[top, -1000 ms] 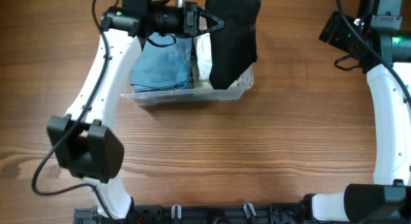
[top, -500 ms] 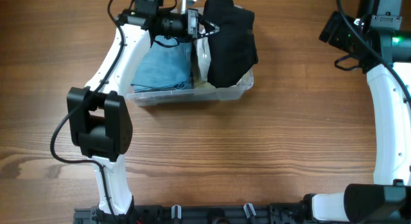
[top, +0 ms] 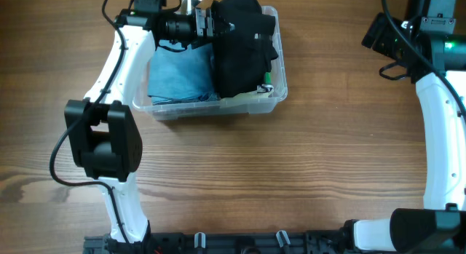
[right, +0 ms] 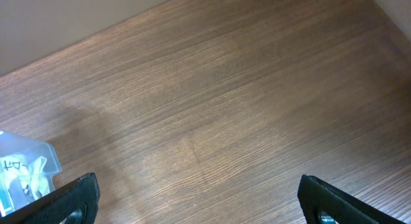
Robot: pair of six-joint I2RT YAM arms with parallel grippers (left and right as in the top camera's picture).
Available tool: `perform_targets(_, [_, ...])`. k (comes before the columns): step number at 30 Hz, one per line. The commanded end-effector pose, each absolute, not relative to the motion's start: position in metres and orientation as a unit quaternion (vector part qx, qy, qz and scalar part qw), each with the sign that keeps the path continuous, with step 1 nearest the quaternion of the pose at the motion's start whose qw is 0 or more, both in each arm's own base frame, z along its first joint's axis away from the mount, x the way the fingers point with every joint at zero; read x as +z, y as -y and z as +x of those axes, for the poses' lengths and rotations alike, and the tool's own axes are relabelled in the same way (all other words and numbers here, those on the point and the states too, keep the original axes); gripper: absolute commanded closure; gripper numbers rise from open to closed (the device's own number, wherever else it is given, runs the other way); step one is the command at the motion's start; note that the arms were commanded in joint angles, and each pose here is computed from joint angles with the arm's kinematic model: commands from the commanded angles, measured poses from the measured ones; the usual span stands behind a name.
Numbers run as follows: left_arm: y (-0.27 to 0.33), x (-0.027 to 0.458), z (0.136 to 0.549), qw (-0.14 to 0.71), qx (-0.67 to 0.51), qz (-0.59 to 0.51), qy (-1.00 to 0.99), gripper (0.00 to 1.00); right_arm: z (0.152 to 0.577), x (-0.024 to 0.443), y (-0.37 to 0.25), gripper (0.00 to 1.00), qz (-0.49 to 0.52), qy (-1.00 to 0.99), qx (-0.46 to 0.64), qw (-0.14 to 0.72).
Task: Pack container
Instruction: 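Lower black cloth into right side of box and tuck it down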
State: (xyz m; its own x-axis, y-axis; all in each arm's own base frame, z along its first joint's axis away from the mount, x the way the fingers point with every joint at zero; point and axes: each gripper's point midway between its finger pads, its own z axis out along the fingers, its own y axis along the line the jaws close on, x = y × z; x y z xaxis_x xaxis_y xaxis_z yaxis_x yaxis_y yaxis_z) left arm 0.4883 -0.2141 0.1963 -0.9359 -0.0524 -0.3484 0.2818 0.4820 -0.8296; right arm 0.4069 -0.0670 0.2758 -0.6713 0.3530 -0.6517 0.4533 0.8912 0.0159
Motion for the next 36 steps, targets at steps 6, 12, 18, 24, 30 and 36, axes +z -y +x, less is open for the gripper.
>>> perform_targets(6, [0.183, 0.254, 0.471, 0.249, -0.418, 0.091, -0.869, 0.10, 0.406, 0.286, 0.070, 0.00, 0.230, -0.904, -0.077, 0.352])
perform_targets(12, [0.189, 0.239, 0.478, 0.280, -0.320, 0.106, -0.899, 0.14, 0.406, 0.286, 0.070, 0.00, 0.230, -0.904, -0.077, 0.352])
perform_targets(18, [0.219, 0.223, 0.493, 0.349, -0.152, 0.129, -0.916, 0.44, 0.406, 0.286, 0.070, 0.00, 0.230, -0.904, -0.077, 0.352])
perform_targets(24, [0.228, 0.192, 0.511, 0.359, -0.102, 0.125, -0.919, 0.74, 0.406, 0.286, 0.070, 0.00, 0.230, -0.904, -0.077, 0.352])
perform_targets(30, [0.237, 0.126, 0.536, 0.343, -0.084, 0.123, -0.927, 0.77, 0.406, 0.286, 0.070, 0.00, 0.230, -0.904, -0.077, 0.352])
perform_targets(36, [0.272, 0.055, 0.521, 0.285, -0.102, 0.157, -0.940, 0.77, 0.406, 0.286, 0.070, 0.00, 0.230, -0.904, -0.077, 0.352])
